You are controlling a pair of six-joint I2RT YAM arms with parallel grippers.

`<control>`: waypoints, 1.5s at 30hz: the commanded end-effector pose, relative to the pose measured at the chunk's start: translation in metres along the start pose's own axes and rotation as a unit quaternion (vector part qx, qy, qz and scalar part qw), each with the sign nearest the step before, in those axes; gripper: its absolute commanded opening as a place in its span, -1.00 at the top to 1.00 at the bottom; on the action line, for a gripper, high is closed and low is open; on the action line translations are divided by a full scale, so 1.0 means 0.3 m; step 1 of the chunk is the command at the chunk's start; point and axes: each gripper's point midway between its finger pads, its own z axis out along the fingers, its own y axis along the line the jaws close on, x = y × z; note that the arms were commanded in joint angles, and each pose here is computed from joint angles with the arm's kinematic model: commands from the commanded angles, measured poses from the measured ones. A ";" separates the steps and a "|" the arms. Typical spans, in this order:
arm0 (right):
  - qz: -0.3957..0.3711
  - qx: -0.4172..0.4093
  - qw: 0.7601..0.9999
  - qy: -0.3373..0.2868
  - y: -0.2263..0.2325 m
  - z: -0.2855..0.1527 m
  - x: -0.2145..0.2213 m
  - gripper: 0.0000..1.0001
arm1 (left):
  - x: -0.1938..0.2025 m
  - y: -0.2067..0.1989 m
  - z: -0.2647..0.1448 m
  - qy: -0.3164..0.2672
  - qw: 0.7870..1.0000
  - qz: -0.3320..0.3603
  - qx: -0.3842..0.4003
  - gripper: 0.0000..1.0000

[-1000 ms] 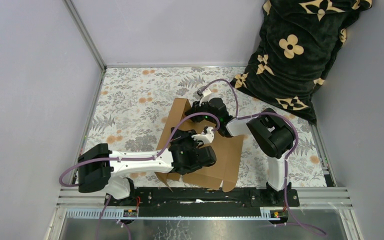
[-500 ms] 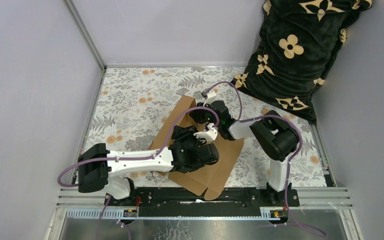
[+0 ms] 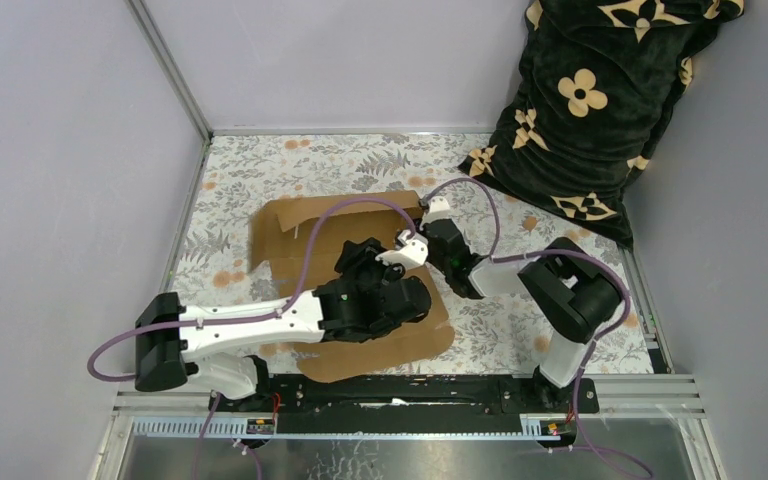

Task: Fold the paper box

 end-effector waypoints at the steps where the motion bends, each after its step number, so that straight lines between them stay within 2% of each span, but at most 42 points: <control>1: -0.007 0.065 0.998 0.008 -0.077 -0.092 0.026 0.90 | -0.088 0.077 -0.027 -0.031 0.994 -0.099 -0.025 0.01; 8: -0.040 0.100 0.994 -0.005 -0.117 -0.197 -0.042 0.90 | -0.104 0.145 -0.030 -0.042 0.988 -0.141 -0.047 -0.04; 14: -0.064 0.134 0.989 -0.009 -0.150 -0.280 -0.105 0.90 | -0.073 0.262 -0.037 -0.044 0.973 -0.199 -0.103 -0.09; 23: -0.088 0.181 0.980 -0.001 -0.237 -0.395 -0.070 0.91 | 0.072 0.436 0.042 -0.015 0.919 -0.363 -0.151 -0.16; 28: -0.096 0.186 0.978 0.011 -0.266 -0.420 -0.018 0.91 | 0.138 0.482 0.087 -0.006 0.894 -0.417 -0.165 -0.18; 38: -0.087 0.174 0.980 0.028 -0.259 -0.421 -0.005 0.91 | 0.297 0.391 0.151 0.010 0.859 -0.489 -0.152 -0.24; 40: -0.082 0.169 0.982 0.032 -0.259 -0.419 -0.005 0.91 | 0.332 0.398 0.156 0.011 0.849 -0.504 -0.160 -0.32; 45: -0.072 0.165 0.982 0.048 -0.272 -0.413 0.009 0.91 | 0.405 0.447 0.172 0.016 0.824 -0.536 -0.185 -0.37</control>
